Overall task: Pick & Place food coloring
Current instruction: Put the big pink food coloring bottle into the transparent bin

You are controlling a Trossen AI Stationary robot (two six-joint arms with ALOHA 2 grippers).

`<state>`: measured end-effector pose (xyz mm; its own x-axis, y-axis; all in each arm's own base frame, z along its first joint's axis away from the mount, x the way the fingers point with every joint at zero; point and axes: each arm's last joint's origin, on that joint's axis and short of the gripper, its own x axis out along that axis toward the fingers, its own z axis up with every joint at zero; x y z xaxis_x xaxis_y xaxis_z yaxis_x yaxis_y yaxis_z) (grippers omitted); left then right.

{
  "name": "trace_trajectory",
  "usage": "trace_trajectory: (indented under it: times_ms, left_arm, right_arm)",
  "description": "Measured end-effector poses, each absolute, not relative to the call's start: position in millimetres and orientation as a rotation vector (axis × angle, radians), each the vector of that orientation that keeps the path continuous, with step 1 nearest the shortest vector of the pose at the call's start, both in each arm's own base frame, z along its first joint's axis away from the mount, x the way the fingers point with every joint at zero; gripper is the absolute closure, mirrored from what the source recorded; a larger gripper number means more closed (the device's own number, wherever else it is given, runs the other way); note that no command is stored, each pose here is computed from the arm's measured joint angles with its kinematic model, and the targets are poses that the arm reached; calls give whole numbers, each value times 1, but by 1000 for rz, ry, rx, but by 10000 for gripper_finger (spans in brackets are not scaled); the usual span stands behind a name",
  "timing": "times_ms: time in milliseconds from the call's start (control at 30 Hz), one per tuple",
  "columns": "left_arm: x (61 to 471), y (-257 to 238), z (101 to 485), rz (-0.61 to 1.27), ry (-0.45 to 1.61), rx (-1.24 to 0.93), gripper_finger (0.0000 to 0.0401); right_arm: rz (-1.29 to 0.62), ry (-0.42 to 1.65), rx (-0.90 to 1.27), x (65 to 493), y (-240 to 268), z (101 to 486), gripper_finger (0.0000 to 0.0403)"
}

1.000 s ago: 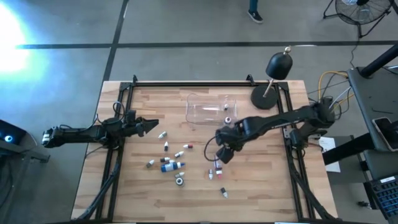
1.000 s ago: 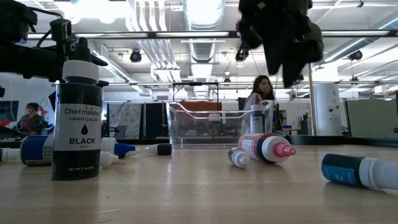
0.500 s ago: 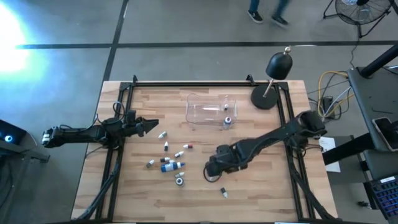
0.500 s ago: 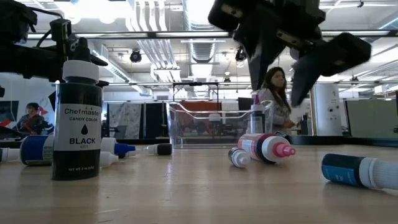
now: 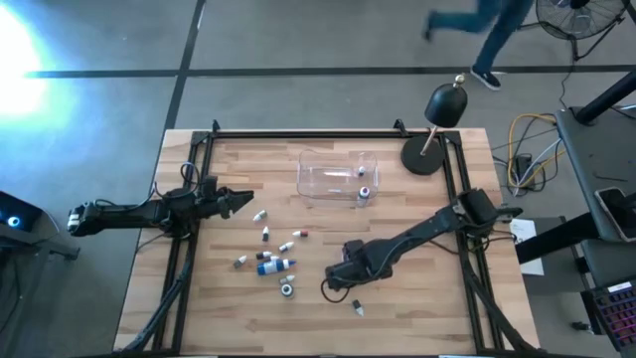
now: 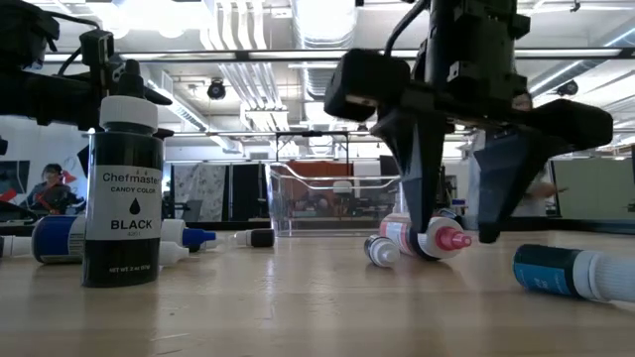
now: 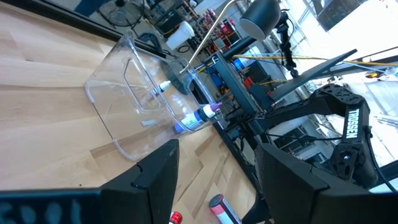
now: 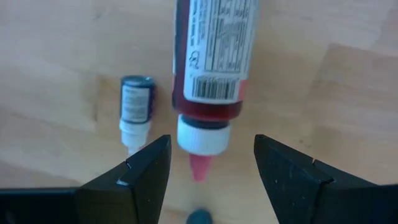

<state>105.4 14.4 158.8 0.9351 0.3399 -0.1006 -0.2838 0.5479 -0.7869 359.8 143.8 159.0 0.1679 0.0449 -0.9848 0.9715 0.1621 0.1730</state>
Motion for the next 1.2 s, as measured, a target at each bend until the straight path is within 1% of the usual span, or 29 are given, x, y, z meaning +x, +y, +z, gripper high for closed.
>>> trace_trajectory:
  times_ms: [233, 533, 1100, 1200]
  left_arm:
    - [105, 14, 159, 370, -66, -920, 215]
    - [105, 14, 159, 370, -66, -920, 215]
    - [106, 14, 159, 368, -73, -922, 215]
    - [106, 15, 161, 365, -87, -924, 215]
  right_arm:
    - [-972, 1110, 1174, 366, 141, 160, 189]
    - [-959, 1141, 1182, 366, 141, 160, 232]
    - [-988, 1157, 1154, 360, 135, 150, 232]
    - [-960, 1178, 1134, 361, 136, 150, 244]
